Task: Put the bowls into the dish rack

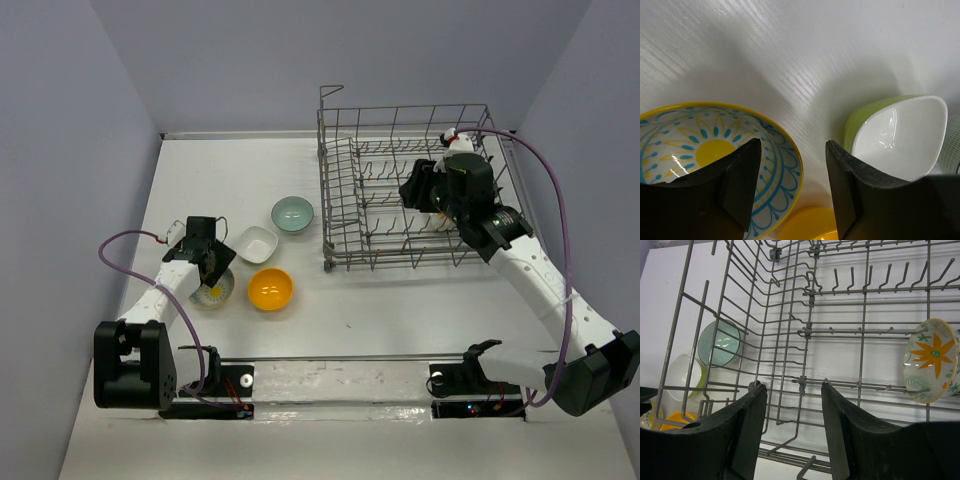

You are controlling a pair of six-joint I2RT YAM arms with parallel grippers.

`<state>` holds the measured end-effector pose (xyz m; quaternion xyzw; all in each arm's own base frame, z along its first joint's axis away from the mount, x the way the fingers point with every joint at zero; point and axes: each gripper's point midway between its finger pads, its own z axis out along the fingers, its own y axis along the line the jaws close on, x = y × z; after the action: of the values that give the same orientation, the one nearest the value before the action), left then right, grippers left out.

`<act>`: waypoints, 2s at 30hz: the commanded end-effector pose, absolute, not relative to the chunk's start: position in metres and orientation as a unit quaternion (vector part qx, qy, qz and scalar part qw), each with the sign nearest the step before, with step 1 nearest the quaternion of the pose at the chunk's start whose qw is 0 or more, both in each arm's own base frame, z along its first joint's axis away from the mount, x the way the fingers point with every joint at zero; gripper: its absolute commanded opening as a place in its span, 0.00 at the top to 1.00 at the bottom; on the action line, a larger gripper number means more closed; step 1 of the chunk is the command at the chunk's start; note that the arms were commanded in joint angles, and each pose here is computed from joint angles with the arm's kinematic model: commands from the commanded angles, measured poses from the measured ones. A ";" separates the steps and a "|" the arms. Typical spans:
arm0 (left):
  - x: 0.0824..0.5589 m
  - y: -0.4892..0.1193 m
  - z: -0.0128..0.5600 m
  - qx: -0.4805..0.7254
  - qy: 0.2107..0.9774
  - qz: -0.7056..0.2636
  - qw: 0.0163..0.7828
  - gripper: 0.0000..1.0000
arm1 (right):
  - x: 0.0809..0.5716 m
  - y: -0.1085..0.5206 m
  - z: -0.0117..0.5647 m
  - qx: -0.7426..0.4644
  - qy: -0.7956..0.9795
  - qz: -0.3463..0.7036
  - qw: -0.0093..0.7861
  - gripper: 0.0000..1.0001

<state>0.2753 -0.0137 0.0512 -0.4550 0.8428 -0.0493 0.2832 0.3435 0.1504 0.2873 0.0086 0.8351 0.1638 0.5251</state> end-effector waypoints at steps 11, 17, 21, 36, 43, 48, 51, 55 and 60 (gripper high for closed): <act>0.275 -0.004 0.045 -0.459 0.839 -0.036 0.288 0.53 | 0.350 0.160 0.297 0.001 0.821 0.184 0.540 0.46; 0.278 -0.003 0.047 -0.457 0.839 -0.038 0.292 0.66 | 0.350 0.161 0.296 0.000 0.822 0.185 0.538 0.47; 0.281 -0.001 0.050 -0.457 0.839 -0.038 0.295 0.76 | 0.351 0.162 0.295 -0.001 0.823 0.185 0.537 0.46; 0.312 0.003 0.068 -0.436 0.844 -0.034 0.309 0.97 | 0.353 0.163 0.292 -0.002 0.825 0.184 0.534 0.47; 0.340 0.006 0.080 -0.437 0.840 -0.031 0.321 0.98 | 0.354 0.163 0.290 -0.002 0.827 0.182 0.532 0.46; 0.368 0.010 0.088 -0.439 0.836 -0.021 0.329 0.98 | 0.354 0.163 0.289 -0.001 0.827 0.182 0.531 0.47; 0.384 0.010 0.085 -0.434 0.840 -0.018 0.325 0.98 | 0.353 0.163 0.288 -0.001 0.828 0.182 0.531 0.47; 0.408 0.004 0.080 -0.418 0.855 -0.022 0.307 0.98 | 0.353 0.162 0.287 -0.001 0.828 0.180 0.531 0.46; 0.437 0.002 0.080 -0.400 0.862 -0.027 0.310 0.98 | 0.355 0.161 0.283 0.001 0.831 0.174 0.528 0.46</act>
<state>0.4203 0.0024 0.0707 -0.4135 0.8593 -0.0172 0.3005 0.3477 0.1572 0.2732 0.0003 0.8459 0.1667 0.5066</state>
